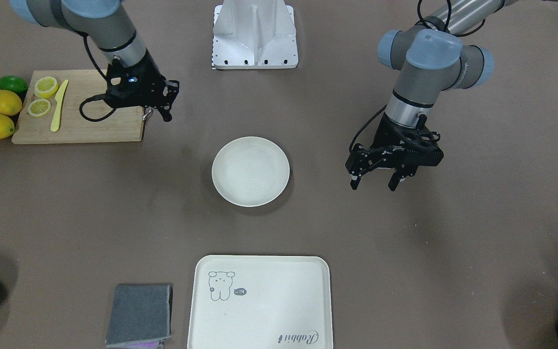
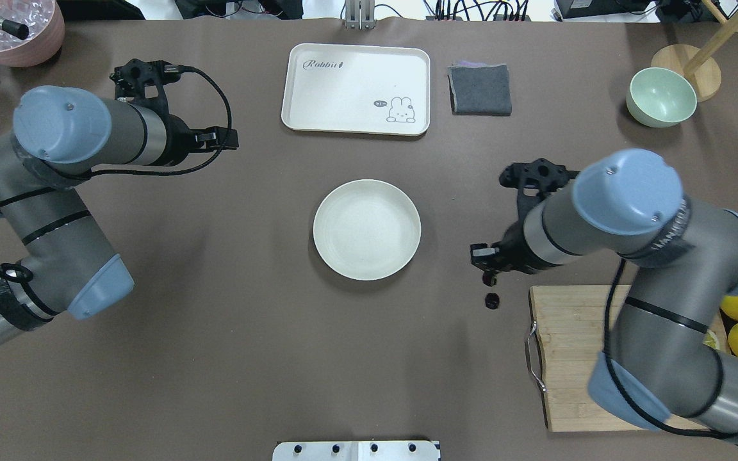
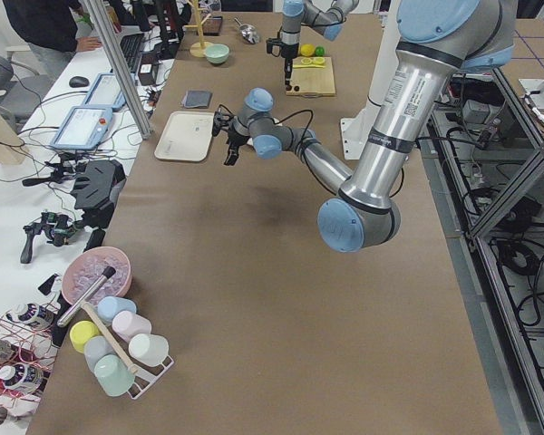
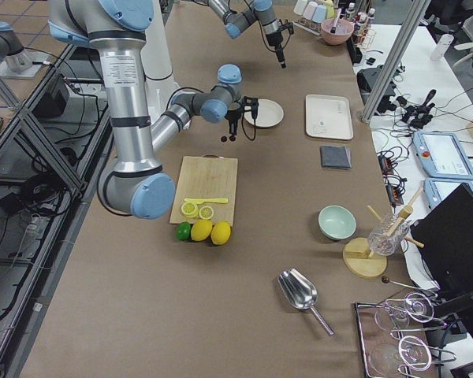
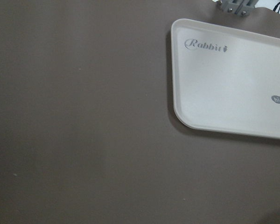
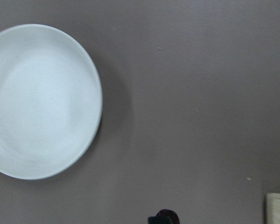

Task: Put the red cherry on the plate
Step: 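Carry the cherries with the right gripper over the white plate and lower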

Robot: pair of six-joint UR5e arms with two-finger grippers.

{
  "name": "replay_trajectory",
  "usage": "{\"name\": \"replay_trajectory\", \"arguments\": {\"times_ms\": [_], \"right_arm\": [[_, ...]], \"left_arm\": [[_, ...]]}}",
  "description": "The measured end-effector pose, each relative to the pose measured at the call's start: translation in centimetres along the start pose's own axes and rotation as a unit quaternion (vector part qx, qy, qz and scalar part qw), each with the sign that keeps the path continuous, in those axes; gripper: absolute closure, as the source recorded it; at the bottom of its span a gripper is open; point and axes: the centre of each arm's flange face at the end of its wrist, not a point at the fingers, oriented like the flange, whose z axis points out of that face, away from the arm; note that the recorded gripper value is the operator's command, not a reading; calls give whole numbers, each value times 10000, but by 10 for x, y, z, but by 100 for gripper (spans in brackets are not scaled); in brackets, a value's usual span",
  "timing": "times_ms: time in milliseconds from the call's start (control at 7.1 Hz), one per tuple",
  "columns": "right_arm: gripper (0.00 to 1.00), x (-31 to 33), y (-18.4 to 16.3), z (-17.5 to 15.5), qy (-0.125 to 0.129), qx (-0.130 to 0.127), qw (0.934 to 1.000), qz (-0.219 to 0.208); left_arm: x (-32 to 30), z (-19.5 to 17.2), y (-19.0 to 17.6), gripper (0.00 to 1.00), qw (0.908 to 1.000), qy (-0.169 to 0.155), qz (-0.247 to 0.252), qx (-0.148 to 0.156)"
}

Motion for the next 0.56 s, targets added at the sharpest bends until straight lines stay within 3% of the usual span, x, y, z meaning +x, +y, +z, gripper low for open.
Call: {"name": "replay_trajectory", "arguments": {"times_ms": [282, 564], "right_arm": [[100, -90, -44, 13, 65, 186, 9998, 8], [100, -141, -74, 41, 204, 349, 9992, 26]], "left_arm": [[-67, -2, -17, 2, 9989, -375, 284, 24], [-125, -12, -28, 2, 9972, -534, 468, -220]]}}
